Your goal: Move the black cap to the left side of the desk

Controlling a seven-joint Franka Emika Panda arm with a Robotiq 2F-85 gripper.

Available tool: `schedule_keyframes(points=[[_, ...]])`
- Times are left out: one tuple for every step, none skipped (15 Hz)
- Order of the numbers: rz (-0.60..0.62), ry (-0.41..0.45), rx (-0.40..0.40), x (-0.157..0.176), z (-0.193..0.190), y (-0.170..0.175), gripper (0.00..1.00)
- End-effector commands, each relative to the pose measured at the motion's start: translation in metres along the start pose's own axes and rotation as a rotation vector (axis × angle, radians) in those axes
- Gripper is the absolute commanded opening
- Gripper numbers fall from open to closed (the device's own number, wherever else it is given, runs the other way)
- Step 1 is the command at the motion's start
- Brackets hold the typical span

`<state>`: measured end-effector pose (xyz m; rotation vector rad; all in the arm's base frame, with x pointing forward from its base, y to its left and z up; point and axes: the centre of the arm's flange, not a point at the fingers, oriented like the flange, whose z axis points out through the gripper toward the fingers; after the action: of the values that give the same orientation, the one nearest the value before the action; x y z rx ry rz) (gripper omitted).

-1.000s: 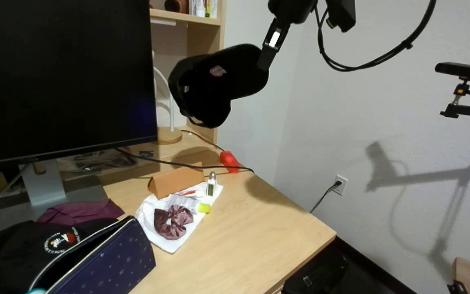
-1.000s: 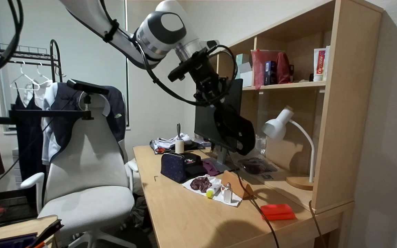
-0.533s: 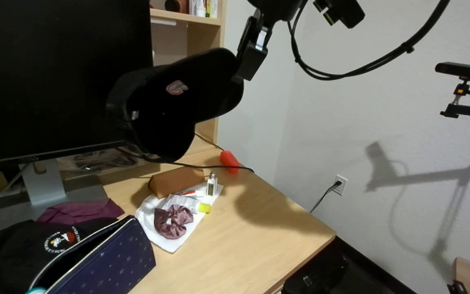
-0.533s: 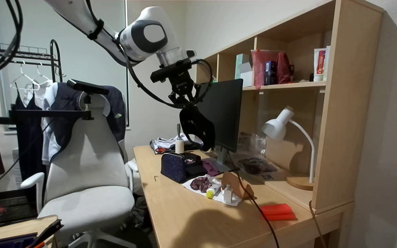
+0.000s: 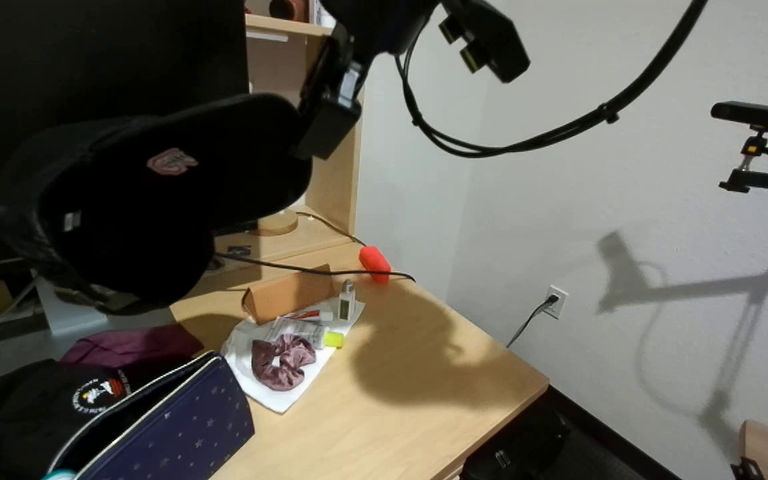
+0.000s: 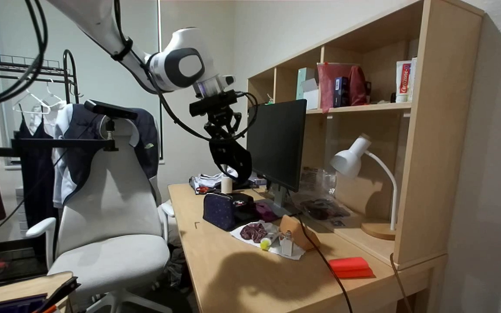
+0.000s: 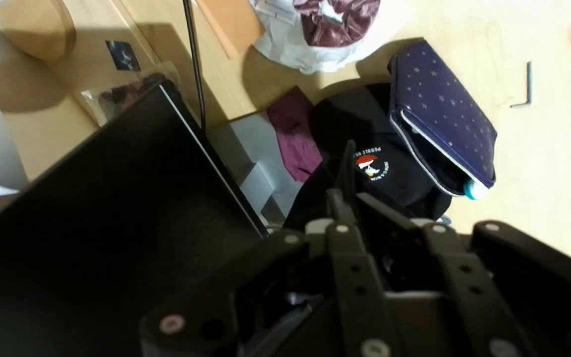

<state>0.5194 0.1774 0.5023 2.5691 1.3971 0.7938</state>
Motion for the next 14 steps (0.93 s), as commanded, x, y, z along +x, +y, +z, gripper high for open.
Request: schedule_keyframes(points=[[-0.064,0.093,-0.001,0.03,0.045,0.009,0.09],[-0.08,0.111,-0.033,0.037,0.061,0.01,0.09],[-0.087,0.14,-0.04,0.043,0.076,0.011,0.09],[-0.092,0.167,-0.046,0.049,0.09,0.012,0.09],[-0.101,0.191,-0.047,0.054,0.105,0.012,0.09],[-0.108,0.21,-0.05,0.058,0.122,0.011,0.09],[-0.112,0.222,-0.054,0.062,0.136,0.01,0.09],[-0.117,0.234,-0.056,0.064,0.15,0.009,0.09],[-0.126,0.248,-0.057,0.067,0.163,0.008,0.09],[-0.132,0.268,-0.053,0.07,0.174,0.007,0.09],[-0.138,0.292,-0.058,0.073,0.184,0.004,0.09],[-0.145,0.313,-0.053,0.076,0.192,0.002,0.09],[-0.157,0.331,-0.051,0.079,0.2,-0.002,0.09],[-0.173,0.343,-0.04,0.082,0.207,-0.004,0.09]])
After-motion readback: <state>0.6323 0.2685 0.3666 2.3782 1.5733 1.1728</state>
